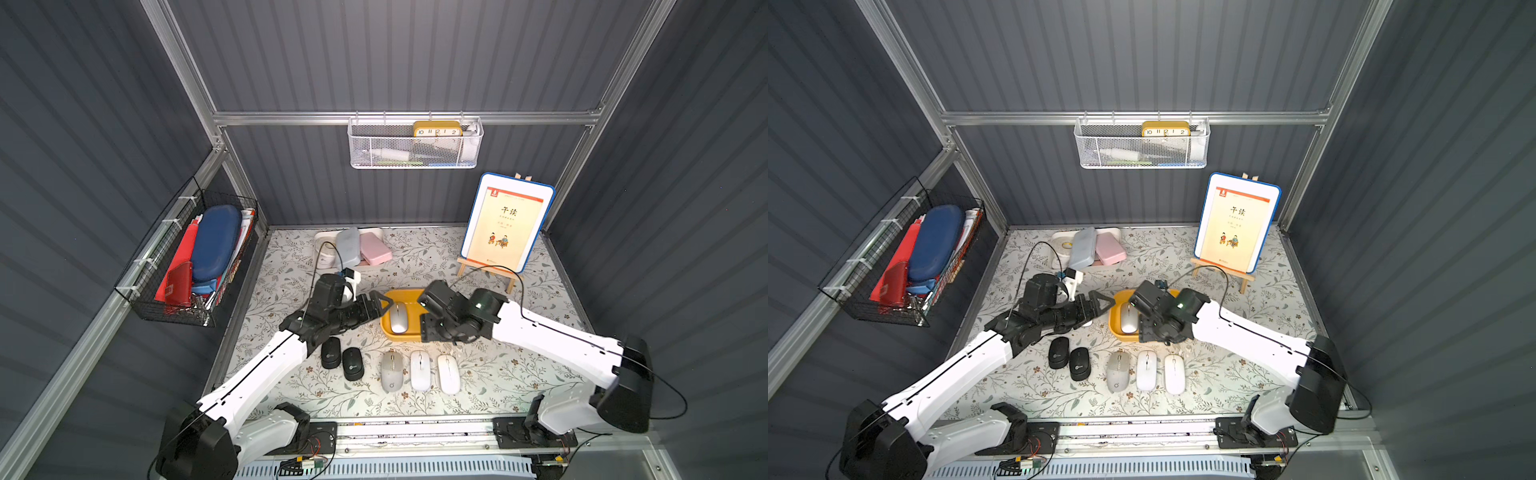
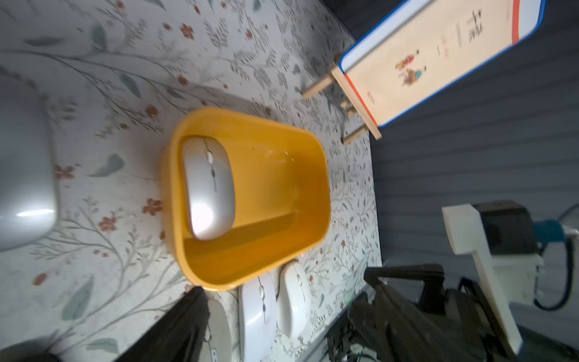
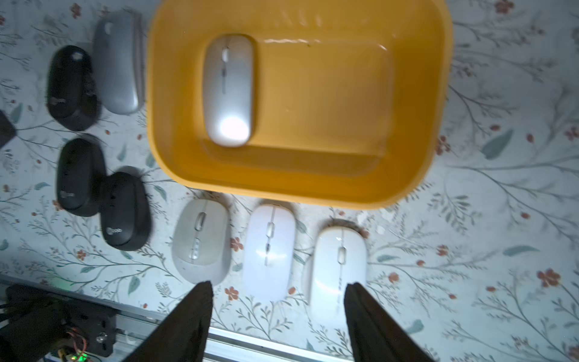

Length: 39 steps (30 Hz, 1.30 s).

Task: Put the mouse in the storage box
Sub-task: Pick up the mouse from the center of the board.

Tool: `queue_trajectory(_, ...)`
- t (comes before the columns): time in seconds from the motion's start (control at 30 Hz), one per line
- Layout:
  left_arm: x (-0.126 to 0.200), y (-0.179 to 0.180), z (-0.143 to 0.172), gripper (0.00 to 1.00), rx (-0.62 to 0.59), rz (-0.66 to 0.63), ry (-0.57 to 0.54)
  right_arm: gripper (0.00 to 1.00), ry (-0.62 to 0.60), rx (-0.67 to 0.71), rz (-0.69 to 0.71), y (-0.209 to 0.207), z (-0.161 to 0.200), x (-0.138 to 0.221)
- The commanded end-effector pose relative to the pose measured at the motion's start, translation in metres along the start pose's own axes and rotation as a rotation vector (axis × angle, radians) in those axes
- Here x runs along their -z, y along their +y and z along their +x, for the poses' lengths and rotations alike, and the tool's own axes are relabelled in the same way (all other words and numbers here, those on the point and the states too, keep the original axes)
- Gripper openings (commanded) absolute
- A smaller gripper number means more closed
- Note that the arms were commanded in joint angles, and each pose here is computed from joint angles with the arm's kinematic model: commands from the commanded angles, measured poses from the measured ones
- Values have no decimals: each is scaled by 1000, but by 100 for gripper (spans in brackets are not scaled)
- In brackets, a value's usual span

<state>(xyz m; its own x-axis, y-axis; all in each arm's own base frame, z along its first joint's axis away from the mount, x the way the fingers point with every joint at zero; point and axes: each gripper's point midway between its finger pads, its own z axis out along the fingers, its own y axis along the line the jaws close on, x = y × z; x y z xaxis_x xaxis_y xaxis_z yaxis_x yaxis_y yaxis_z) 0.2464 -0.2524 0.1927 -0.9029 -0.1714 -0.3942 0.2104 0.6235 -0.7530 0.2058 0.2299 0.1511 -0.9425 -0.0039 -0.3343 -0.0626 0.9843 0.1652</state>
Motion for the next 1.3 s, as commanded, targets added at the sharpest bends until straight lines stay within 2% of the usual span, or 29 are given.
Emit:
queue_trajectory(0.0,-13,-14,19,87,40,22,25,71,82,-21,47,-26,33,-14)
queue_trajectory(0.17,4,-15,20,89,104,55,-41,71,116,21,-43,-4,57,-23)
queue_trajectory(0.23,16,-19,14,92,102,45,-82,75,121,44,-59,13,61,-25)
queue_trajectory(0.4,31,-10,8,93,101,-59,-92,76,147,34,23,31,68,-44)
queue_trajectory(0.5,34,8,14,88,167,-65,-69,75,160,4,27,43,72,-58)
queue_trajectory(0.6,32,31,32,84,262,-24,-15,75,137,-43,37,45,70,-66)
queue_trajectory(0.77,35,47,52,84,273,-37,12,77,148,-53,52,45,74,-77)
queue_trajectory(0.93,40,38,47,85,265,-8,-9,77,165,-66,86,43,79,-93)
queue_trajectory(1.1,36,34,42,85,251,-1,-8,77,126,-58,136,33,74,-95)
queue_trajectory(1.27,37,28,36,85,237,7,-16,77,174,-42,147,29,86,-105)
